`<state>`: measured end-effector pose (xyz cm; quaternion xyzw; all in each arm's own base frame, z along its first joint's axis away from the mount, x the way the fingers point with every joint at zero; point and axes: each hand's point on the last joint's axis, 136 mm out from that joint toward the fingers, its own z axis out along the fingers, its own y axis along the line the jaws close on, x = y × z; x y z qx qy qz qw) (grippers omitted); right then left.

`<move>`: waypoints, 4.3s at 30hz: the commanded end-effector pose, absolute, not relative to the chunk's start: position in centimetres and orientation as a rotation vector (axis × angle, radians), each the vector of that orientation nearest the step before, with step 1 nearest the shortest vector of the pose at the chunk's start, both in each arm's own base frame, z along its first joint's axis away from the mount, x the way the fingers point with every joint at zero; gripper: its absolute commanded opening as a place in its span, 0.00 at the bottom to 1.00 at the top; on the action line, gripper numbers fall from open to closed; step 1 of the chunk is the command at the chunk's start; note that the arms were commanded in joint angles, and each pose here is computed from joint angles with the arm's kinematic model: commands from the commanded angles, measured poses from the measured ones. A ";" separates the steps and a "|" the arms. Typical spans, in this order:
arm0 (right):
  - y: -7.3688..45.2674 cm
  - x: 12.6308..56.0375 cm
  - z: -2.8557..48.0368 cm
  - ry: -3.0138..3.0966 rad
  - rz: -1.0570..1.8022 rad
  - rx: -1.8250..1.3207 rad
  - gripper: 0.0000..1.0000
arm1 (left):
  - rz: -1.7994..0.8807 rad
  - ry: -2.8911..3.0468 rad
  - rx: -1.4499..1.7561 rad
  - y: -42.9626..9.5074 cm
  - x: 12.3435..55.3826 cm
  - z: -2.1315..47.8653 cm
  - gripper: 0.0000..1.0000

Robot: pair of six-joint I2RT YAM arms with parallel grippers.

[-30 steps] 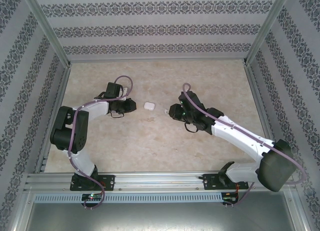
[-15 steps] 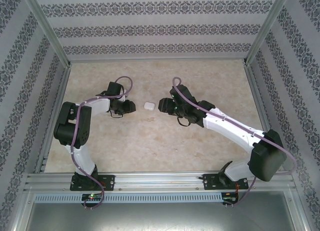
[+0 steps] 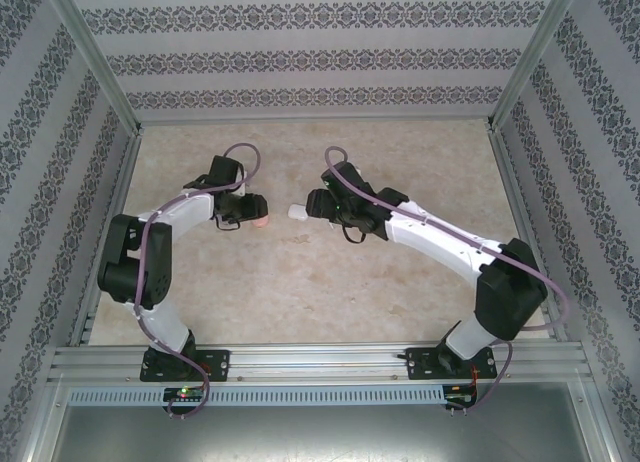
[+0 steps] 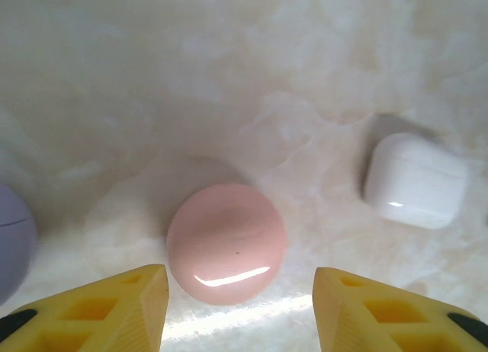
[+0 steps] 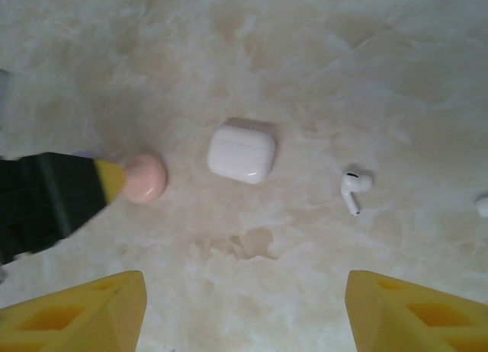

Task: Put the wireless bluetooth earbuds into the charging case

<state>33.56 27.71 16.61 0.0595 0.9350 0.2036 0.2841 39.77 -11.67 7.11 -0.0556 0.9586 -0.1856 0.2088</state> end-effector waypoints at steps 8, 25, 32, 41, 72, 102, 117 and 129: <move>29.3 35.8 12.3 2.640 0.340 0.270 0.70 | -0.457 2.375 -0.146 -9.6 40.3 18.6 0.54; 33.5 39.8 6.9 2.785 0.064 0.269 0.74 | -0.415 2.003 -0.344 -5.1 37.4 27.5 0.67; 34.5 40.9 5.3 2.808 0.013 0.307 0.75 | -0.424 1.984 -0.359 -5.0 37.4 27.5 0.73; 33.9 41.0 3.3 2.822 -0.058 0.371 0.76 | -0.398 1.972 -0.362 -4.5 37.1 27.5 0.74; 35.0 42.4 -0.4 2.878 0.048 0.320 0.61 | -0.520 1.994 -0.360 -6.1 37.2 25.1 0.81; 30.7 39.8 20.3 2.313 0.952 0.774 0.34 | -1.134 1.613 0.004 -14.3 35.3 24.5 0.80; 32.0 38.1 21.2 2.214 1.177 1.025 0.34 | -1.310 1.648 0.299 -22.9 35.5 23.5 0.72; 33.1 37.6 22.3 2.208 1.206 0.997 0.34 | -1.324 1.642 0.323 -23.9 36.9 22.8 0.61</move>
